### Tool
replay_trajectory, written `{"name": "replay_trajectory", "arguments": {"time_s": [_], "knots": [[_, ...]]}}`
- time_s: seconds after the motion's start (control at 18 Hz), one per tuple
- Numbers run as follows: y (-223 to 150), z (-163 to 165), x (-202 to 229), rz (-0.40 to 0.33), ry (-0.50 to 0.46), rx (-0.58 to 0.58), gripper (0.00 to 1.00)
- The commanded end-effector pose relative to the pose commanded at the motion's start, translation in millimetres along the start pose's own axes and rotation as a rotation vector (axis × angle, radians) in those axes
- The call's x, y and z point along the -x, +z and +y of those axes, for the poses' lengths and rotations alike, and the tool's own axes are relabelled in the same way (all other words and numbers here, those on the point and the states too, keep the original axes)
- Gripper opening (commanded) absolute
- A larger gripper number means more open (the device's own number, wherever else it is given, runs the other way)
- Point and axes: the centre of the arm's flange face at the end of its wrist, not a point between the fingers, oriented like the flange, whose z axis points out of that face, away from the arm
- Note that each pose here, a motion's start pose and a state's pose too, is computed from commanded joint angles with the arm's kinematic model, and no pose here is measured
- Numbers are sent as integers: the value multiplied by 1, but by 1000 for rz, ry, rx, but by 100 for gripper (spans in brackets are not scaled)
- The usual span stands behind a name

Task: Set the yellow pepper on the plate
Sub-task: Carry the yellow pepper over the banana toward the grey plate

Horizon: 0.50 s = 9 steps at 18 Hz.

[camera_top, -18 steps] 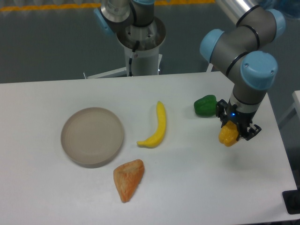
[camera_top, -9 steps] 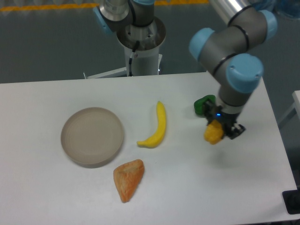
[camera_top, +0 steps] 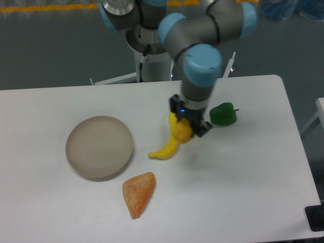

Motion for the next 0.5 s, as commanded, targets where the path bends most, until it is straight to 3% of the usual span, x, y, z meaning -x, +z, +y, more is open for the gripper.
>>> {"name": "replay_trajectory", "arguments": {"time_s": [0.5], "knots": [[48, -98, -105, 63, 26, 52, 5]]}}
